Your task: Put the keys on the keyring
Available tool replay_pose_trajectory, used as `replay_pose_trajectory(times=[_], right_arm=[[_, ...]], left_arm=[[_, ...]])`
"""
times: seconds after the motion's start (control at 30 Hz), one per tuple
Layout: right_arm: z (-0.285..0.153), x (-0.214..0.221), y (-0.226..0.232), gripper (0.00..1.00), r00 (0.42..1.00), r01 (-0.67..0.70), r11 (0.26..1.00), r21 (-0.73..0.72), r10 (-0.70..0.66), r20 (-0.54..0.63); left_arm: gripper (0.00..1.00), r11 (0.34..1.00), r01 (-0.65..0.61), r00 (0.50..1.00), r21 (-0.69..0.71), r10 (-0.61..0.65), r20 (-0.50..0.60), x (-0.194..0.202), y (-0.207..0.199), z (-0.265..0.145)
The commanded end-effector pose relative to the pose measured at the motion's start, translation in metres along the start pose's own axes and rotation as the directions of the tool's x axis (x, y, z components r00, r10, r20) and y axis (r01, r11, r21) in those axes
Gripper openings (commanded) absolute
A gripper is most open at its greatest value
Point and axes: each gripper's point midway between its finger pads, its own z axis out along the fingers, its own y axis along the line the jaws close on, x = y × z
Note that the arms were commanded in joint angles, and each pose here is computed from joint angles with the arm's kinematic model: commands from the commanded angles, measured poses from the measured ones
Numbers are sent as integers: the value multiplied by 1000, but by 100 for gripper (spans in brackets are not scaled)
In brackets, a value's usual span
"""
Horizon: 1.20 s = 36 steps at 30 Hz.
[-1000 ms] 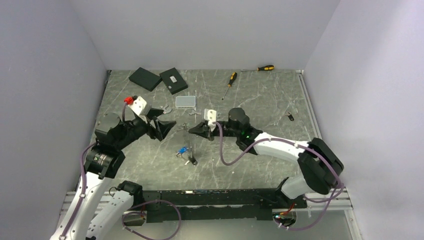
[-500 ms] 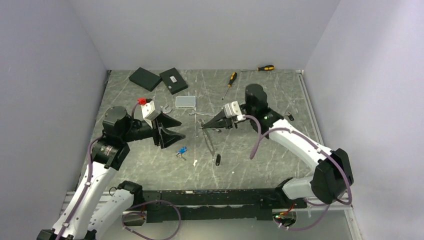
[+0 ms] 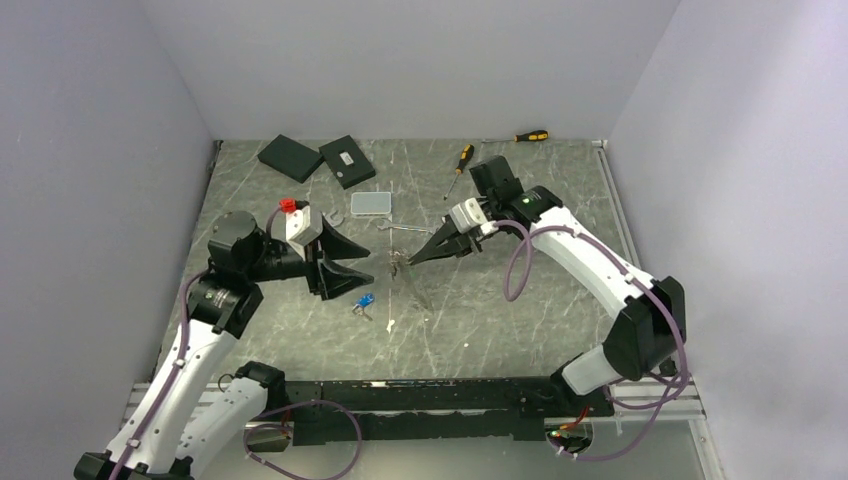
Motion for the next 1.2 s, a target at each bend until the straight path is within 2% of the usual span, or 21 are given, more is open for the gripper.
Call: replay_pose_trajectory(times=[0.0, 0.17, 0.43, 0.93, 1.17], right_arm=[[9, -65, 12, 0, 977, 150, 986, -73, -137, 164], [17, -85, 20, 0, 965, 220, 969, -115, -199, 169], [25, -102, 20, 0, 961, 237, 960, -152, -208, 183], [35, -107, 20, 0, 962, 225, 957, -182, -189, 199], [37, -105, 21, 0, 963, 216, 958, -187, -177, 204]], left_arm=[[61, 996, -92, 995, 3, 92, 47, -7, -1, 2], [62, 989, -147, 986, -29, 149, 70, -6, 1, 2], [60, 954, -301, 947, 7, 298, 117, 1, -11, 1], [50, 948, -317, 939, -31, 319, 130, -1, -4, 4], [44, 918, -388, 904, -80, 396, 163, -4, -3, 1]])
